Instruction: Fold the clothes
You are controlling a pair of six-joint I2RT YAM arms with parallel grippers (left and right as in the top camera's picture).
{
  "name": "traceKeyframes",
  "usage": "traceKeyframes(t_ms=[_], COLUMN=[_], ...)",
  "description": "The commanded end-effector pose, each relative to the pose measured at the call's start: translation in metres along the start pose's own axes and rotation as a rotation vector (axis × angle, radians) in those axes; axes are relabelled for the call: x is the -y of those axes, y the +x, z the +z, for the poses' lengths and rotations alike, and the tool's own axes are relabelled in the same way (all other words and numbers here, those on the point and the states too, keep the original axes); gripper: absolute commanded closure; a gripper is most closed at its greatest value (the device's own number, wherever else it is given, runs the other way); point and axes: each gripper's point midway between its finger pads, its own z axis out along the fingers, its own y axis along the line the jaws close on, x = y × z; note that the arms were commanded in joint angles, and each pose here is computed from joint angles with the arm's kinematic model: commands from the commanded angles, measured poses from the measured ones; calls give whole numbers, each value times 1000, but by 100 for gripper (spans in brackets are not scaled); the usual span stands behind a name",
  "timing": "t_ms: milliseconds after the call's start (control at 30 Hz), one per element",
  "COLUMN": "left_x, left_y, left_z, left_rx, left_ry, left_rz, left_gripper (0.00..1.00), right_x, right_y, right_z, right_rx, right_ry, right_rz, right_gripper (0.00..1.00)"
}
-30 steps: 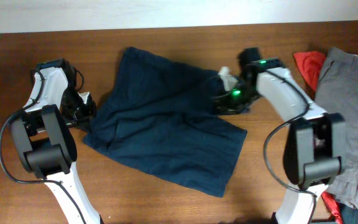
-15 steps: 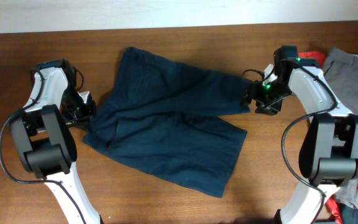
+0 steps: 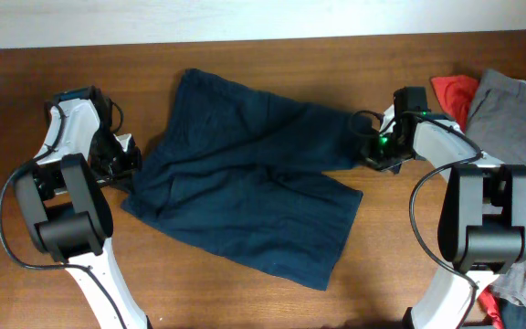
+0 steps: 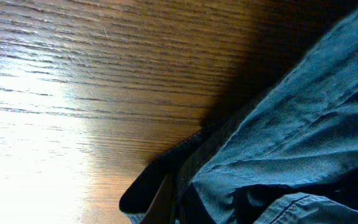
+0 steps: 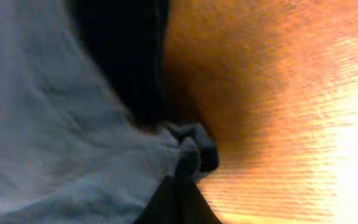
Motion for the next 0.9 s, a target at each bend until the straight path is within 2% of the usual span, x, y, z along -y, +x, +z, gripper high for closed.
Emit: traceKeyframes(t_ms=[0,133,233,400,633,867], left_x=[-1,-1,-1,-1,-1,-1], left_y=[1,1,1,2,4,4], left_z=[4,4,4,3,3,3], left_rx=[-15,-15,-15,-20,-28,-29], left_ry=[10,10,10,11,11,11], left_rz=[-7,-7,-7,-7,-7,-7], left_gripper=[99,99,100,99,99,99], right_x=[-25,-61,-101,-154,-181,-208], right_y=[2,8,29,86,161,236], right_z=[-8,-45,-93,-138,-110,-77], right_rx=[-12,6,48,54,-107,-256], right_ry=[-113,-236,-295,-351,-264,-252], right_rz=[-90,-186,-312,-467,-576,-756], right_gripper=[96,96,96,96,96,96])
